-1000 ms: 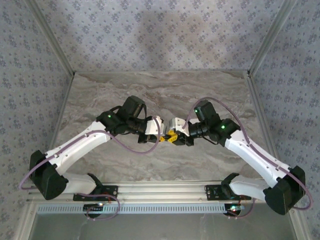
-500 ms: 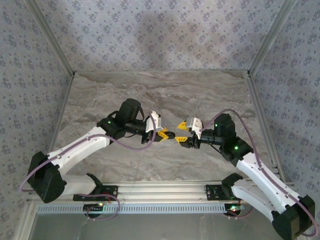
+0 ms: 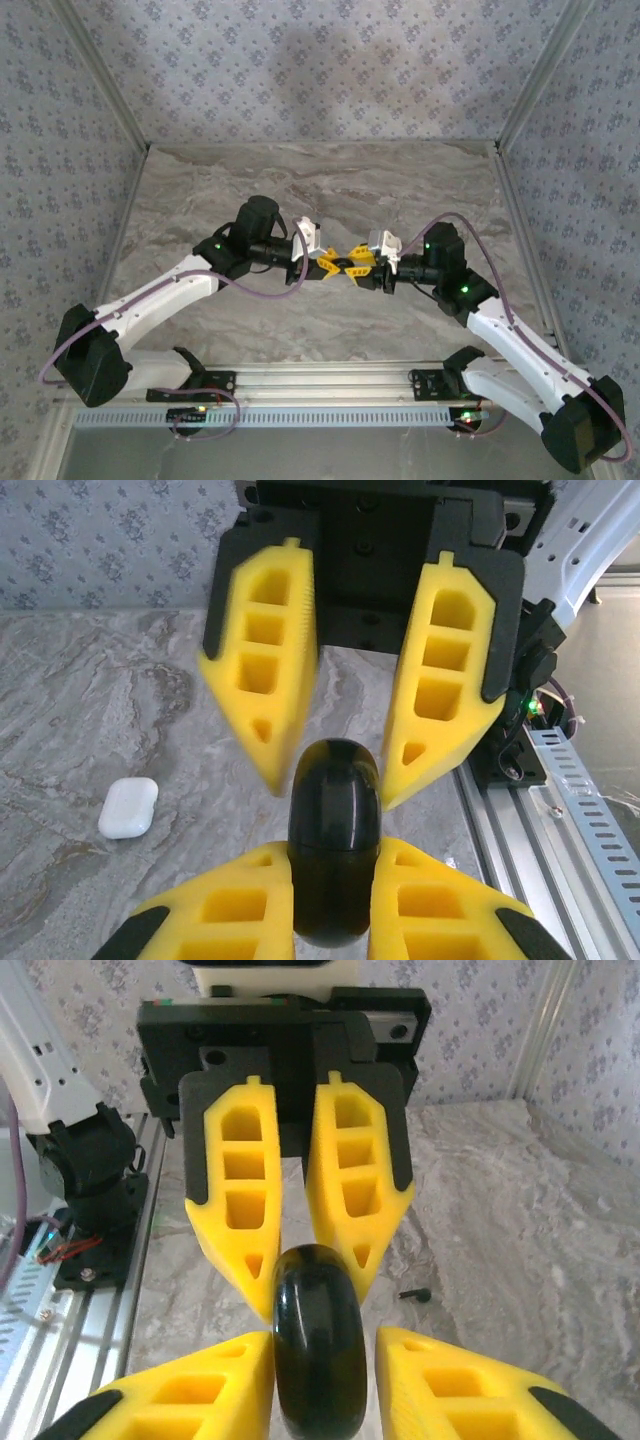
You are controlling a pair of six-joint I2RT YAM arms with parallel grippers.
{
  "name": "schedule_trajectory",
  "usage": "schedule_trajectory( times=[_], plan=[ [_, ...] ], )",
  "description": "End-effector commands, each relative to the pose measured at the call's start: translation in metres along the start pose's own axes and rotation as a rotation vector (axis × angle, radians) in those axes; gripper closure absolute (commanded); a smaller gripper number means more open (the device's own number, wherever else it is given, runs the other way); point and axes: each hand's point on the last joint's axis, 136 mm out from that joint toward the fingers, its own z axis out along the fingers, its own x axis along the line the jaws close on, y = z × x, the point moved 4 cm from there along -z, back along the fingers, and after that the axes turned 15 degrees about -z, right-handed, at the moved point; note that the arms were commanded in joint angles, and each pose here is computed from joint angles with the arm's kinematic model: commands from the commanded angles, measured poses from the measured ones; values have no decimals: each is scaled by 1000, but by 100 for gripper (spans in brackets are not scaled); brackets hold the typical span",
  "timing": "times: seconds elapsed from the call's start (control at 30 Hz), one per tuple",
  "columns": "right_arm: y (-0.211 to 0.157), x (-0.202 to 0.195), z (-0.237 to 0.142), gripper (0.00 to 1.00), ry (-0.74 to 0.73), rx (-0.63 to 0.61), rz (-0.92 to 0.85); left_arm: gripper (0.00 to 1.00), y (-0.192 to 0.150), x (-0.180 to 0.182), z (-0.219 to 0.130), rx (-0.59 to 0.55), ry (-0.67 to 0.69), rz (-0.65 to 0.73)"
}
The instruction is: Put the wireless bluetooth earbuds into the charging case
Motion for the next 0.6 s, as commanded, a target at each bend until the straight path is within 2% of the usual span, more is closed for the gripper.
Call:
schedule_trajectory(
  times=[0.0, 0.07, 0.13, 0.3, 0.43, 0.57],
  plan=[
    [17, -4, -4, 77, -4, -43, -57, 87, 16, -10, -6, -40, -46, 42],
    [17, -2, -5, 86, 0, -34, -67, 87, 16, -10, -6, -41, -45, 44],
    [16, -1, -6, 89, 11, -19, -75, 85, 16, -11, -6, -39, -45, 47],
    [16, 4, -11, 89, 46, 49, -128, 57, 6, -10, -8, 36, -24, 86],
    [15, 4, -14, 89, 93, 132, -151, 56, -4, -9, -11, 116, -5, 122],
    [18, 2, -9, 88, 119, 125, -152, 56, -4, -10, -9, 119, -14, 130]
  ],
)
